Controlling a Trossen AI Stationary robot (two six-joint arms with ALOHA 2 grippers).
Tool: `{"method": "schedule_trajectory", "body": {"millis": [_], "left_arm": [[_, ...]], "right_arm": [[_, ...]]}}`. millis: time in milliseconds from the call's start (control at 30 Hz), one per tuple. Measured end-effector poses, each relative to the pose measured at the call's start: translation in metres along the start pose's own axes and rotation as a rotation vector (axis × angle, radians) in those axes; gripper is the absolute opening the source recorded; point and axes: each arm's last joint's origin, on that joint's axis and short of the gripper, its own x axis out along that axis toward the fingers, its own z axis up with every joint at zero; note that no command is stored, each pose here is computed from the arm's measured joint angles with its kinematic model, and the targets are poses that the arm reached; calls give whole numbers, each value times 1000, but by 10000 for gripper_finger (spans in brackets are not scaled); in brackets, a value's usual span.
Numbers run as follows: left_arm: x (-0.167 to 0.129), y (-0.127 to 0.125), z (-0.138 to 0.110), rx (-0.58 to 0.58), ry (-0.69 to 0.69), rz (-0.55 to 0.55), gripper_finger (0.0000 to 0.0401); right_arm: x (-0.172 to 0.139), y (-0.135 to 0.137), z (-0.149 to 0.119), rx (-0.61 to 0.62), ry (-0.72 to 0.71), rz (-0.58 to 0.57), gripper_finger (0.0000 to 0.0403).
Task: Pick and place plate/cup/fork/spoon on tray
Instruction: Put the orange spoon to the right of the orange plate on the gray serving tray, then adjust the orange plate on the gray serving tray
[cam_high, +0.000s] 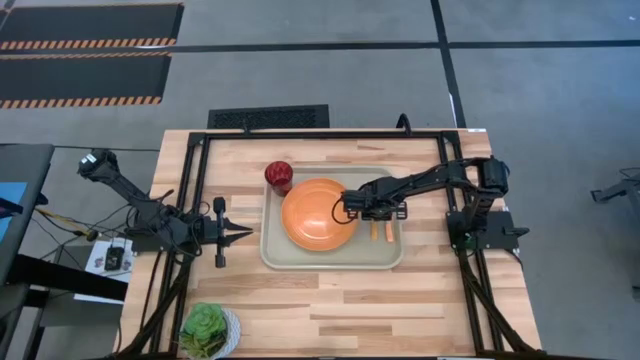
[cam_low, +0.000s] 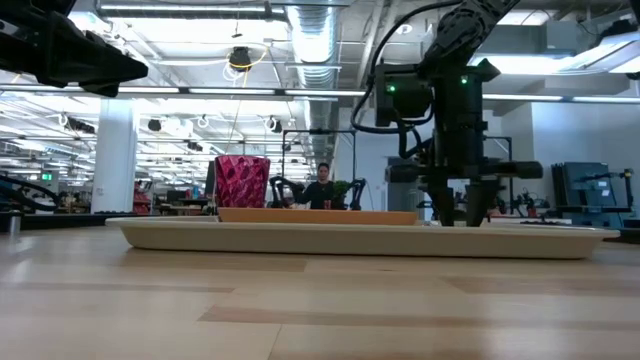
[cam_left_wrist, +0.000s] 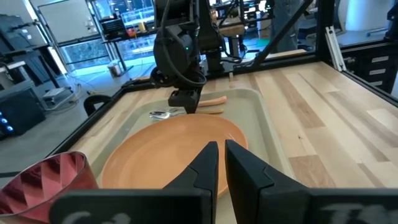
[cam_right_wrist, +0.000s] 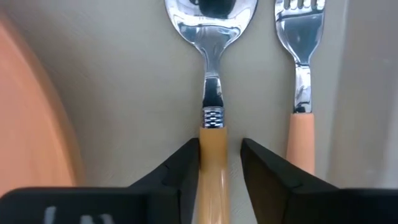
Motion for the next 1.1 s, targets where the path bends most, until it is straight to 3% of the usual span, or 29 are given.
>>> {"method": "schedule_trajectory", "body": {"millis": [333,1100], "left_arm": [[0,0,0,1,1,-3,20],[0,0,-1,1,5,-2,19]], "right_arm": [[0,0,0,-2,-2,5,191],[-12,10,4,-48,-38,24,184]]}}
